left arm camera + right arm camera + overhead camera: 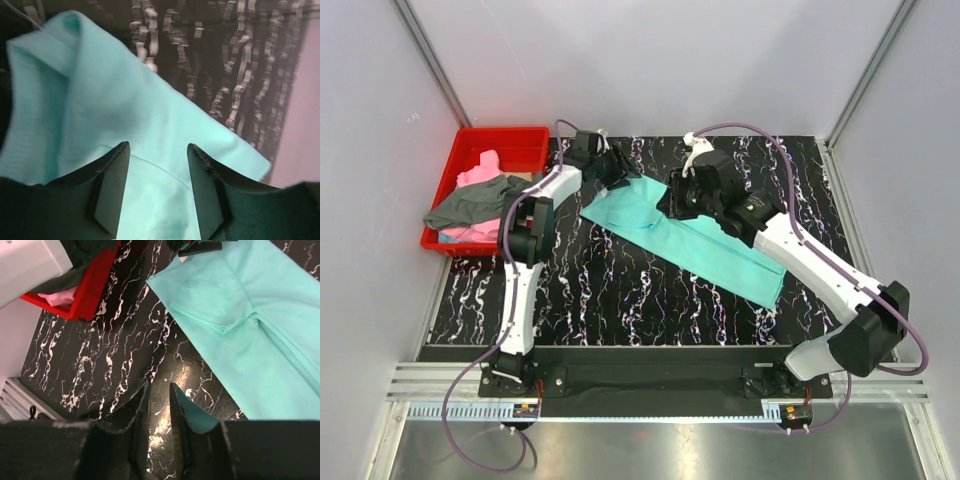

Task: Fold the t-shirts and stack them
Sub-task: Fold the tshirt

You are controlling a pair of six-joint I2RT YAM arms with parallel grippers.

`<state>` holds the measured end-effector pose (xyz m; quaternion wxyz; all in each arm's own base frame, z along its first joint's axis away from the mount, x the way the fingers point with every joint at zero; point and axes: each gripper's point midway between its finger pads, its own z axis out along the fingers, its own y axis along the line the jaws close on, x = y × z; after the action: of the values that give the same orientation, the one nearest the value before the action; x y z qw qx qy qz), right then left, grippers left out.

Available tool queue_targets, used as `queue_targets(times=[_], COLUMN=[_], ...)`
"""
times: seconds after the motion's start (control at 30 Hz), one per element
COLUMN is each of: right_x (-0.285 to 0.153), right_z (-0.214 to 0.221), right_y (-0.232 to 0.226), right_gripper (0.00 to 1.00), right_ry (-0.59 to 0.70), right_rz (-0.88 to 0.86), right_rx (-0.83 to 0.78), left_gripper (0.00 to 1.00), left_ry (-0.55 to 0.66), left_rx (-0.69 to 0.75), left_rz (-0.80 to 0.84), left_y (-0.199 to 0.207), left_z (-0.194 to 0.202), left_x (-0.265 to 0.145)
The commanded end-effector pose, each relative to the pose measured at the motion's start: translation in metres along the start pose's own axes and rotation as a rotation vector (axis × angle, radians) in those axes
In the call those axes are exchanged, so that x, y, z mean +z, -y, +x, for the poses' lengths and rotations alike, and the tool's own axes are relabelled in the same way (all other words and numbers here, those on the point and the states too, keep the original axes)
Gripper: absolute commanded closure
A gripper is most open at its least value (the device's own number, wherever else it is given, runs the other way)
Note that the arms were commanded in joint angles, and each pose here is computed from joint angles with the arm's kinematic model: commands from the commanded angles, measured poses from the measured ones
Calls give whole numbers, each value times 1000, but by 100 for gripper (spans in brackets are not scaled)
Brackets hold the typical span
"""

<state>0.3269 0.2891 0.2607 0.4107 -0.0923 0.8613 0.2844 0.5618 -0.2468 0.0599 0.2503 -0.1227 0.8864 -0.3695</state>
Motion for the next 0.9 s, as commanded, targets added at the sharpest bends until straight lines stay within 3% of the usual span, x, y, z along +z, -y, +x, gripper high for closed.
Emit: queue_targets(times=[0.0,0.1,0.17,0.4,0.5,0.53,0.63,0.7,0.87], right_x=[-20,-40,-57,-111,-134,-139,-153,-161,-169], right_z=[-14,-24,-33,-51,-55,-56,-57,-57,-54], right_y=[14,11,8,7,8,9,11,12,13], right_gripper=[72,72,72,75,81,85,87,87,87], right_ry=[43,84,119,215,252,260,280,290,298], right_rz=[90,88,82,95,102,106,115,117,113], right_rx=[-33,-24,-19,-21,-23,-25,-26,-22,-9], left_gripper=[45,44,44,48,62,72,88,94,100], left_ry=[77,115,99,-33,-132,-161,-227,-259,-319], left_rx=[119,172,190,241,281,279,286,291,288], left_rz=[281,322,328,366,380,359,309,296,117], left_y=[106,138,149,186,206,202,198,200,154], left_z=[-16,-3,25,138,201,214,256,278,311], left_x=[-53,-89,-98,-88,-74,-66,-45,-35,-8])
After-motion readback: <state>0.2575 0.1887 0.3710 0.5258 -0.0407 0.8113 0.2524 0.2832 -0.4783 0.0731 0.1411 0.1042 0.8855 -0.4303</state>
